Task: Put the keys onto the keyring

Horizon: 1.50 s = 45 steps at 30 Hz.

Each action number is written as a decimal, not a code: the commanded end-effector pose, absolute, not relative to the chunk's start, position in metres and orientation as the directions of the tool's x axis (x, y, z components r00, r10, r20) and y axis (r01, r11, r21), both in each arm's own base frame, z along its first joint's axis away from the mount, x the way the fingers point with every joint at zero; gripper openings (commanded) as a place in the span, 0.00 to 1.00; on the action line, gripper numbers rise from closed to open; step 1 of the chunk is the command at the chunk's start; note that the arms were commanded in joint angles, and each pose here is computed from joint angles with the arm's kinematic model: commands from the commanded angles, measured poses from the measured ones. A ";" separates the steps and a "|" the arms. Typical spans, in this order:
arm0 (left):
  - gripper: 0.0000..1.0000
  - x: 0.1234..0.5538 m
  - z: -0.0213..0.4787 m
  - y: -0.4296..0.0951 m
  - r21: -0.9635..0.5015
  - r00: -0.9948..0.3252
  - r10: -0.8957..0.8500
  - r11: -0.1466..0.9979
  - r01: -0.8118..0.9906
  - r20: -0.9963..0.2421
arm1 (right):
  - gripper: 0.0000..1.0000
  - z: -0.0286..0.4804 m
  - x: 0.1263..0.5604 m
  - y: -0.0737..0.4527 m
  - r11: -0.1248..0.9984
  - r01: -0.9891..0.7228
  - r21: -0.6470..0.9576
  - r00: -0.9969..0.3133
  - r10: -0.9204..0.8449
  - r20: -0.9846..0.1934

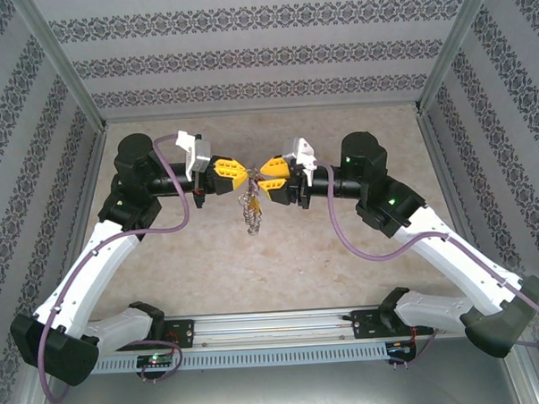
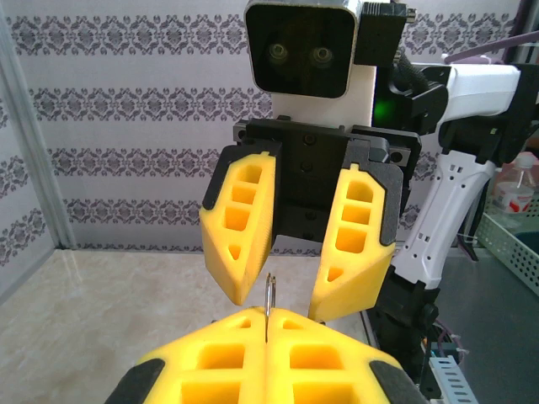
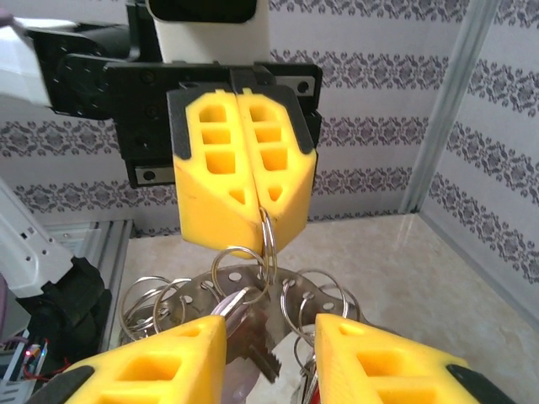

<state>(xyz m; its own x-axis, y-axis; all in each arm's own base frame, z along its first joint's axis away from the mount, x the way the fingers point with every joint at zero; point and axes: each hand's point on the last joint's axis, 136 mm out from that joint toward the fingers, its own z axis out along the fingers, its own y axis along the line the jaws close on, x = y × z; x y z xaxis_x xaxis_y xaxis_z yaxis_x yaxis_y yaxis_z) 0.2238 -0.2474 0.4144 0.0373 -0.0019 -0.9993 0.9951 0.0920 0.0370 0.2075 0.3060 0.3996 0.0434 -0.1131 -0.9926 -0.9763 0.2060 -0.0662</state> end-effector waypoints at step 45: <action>0.28 0.228 0.381 -0.235 0.206 0.090 0.402 0.254 0.945 -0.911 | 0.00 0.377 0.213 0.304 0.186 -0.981 -0.045 -0.024 -0.356 -0.934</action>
<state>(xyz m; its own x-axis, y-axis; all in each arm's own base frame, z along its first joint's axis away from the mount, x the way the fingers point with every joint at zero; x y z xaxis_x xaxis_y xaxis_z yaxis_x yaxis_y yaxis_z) 0.2289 -0.2383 0.3998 0.0892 0.2866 -0.9539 0.9523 0.2562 0.1660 0.2170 0.3077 0.3902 -0.0270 -0.2689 -0.9628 -0.9805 0.1948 -0.0269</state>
